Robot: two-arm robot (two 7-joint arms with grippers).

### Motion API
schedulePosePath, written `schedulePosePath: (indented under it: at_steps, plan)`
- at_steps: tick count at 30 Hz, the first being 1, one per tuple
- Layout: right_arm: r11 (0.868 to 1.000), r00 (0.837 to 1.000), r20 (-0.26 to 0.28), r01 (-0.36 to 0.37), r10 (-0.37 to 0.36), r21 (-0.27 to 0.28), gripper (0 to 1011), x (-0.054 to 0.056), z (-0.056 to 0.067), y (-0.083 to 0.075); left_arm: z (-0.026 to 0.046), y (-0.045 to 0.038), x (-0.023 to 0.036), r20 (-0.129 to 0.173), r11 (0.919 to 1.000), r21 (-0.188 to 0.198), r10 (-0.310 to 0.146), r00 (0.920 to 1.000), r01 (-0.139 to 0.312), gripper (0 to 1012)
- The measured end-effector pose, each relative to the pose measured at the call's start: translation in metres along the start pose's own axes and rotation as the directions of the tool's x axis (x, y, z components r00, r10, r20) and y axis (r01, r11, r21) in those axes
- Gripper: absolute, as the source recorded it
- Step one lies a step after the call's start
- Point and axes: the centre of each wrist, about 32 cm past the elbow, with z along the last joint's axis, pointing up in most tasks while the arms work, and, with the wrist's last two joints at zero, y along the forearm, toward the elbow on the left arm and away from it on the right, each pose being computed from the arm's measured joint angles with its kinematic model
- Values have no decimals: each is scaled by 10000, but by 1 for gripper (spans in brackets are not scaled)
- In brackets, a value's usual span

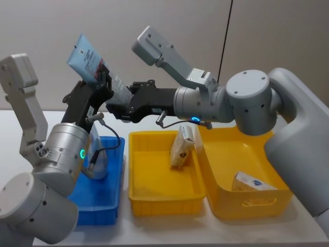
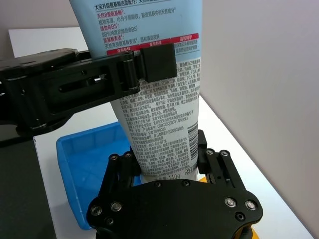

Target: Bimanual collaborative sorting of washing and personal care products

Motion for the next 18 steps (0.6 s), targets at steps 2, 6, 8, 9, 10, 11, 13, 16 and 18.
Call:
schedulePosePath:
  at_steps: [2, 6, 8, 9, 10, 11, 13, 16, 18]
  plan:
    - [10000, 10000, 4, -17, 17, 9, 553, -1, 3, 2, -1, 0, -1, 6, 10000, 1, -5, 10000, 5, 253]
    - [10000, 10000, 9, -37, 37, 23, 510, -2, 7, 3, -2, -2, -2, 23, 10000, 2, -13, 10000, 13, 253]
    - [10000, 10000, 13, -41, 41, 30, 499, -2, 10, 4, -3, -2, -1, 26, 10000, 2, -13, 10000, 13, 253]
    - [10000, 10000, 13, -43, 42, 32, 492, -3, 10, 4, -3, -2, -1, 31, 10000, 2, -13, 10000, 13, 253]
    - [10000, 10000, 14, -43, 43, 33, 480, -3, 11, 5, -3, -2, -1, 32, 10000, 1, -14, 10000, 14, 253]
    - [10000, 10000, 13, -44, 44, 36, 473, -3, 12, 5, -4, -2, -1, 35, 10000, 2, -14, 10000, 14, 254]
    - [10000, 10000, 13, -45, 45, 38, 461, -3, 12, 5, -5, -2, -1, 38, 10000, 2, -13, 10000, 13, 254]
    - [10000, 10000, 13, -46, 46, 42, 453, -2, 14, 5, -5, -3, -2, 41, 10000, 0, -14, 10000, 14, 254]
    - [10000, 10000, 15, -46, 45, 43, 447, -2, 15, 5, -5, -2, -2, 43, 10000, -1, -14, 10000, 14, 254]
